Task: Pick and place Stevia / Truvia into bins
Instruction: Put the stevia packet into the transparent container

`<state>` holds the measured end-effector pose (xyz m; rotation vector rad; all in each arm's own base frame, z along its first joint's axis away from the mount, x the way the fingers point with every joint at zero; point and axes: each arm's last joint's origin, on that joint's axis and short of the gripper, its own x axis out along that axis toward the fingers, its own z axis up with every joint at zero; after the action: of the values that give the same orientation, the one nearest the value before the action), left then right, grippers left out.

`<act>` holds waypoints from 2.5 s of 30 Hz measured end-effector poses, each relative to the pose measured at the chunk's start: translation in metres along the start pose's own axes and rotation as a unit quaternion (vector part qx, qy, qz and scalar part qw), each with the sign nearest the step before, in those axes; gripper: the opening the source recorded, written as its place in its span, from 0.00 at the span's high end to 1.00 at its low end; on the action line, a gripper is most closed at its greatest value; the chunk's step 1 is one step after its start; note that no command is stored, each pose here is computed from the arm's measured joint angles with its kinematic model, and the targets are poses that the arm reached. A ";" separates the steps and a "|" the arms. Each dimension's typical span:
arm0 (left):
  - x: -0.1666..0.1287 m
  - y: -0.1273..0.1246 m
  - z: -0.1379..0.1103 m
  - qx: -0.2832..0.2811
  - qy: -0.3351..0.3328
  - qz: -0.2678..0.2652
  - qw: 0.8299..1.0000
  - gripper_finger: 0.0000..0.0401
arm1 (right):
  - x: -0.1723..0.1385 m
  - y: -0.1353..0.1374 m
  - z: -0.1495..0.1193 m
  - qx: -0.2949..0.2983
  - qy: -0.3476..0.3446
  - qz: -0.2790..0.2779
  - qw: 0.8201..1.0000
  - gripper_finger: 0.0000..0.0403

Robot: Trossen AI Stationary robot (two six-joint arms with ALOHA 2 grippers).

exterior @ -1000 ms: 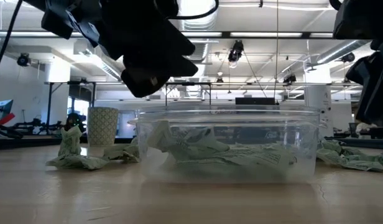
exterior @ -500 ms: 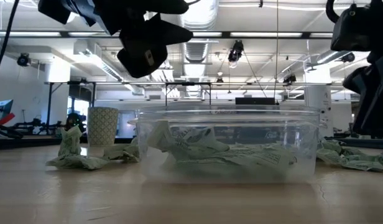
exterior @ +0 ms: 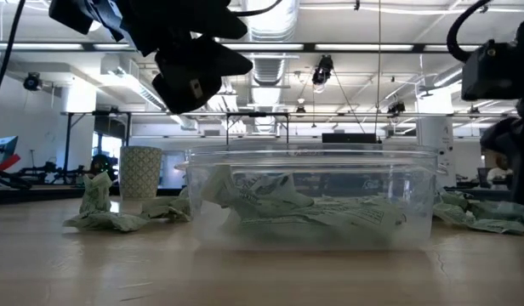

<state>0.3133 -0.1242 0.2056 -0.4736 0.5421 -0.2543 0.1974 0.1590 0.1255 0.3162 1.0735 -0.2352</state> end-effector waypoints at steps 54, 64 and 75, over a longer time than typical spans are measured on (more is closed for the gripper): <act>-0.046 0.008 -0.035 -0.057 0.220 0.145 0.963 0.72 | -0.001 0.027 0.080 -0.115 -0.163 0.185 0.962 0.97; -0.046 0.009 -0.036 -0.057 0.224 0.149 0.961 0.72 | 0.000 0.027 0.079 -0.120 -0.160 0.183 0.963 0.80; -0.047 0.006 -0.044 -0.018 0.251 0.155 0.955 0.72 | -0.005 0.026 0.080 -0.096 -0.156 0.188 0.965 0.70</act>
<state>0.2507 -0.1185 0.1894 -0.3511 1.1093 -0.0596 0.2700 0.1542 0.1684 0.2903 0.6995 0.1567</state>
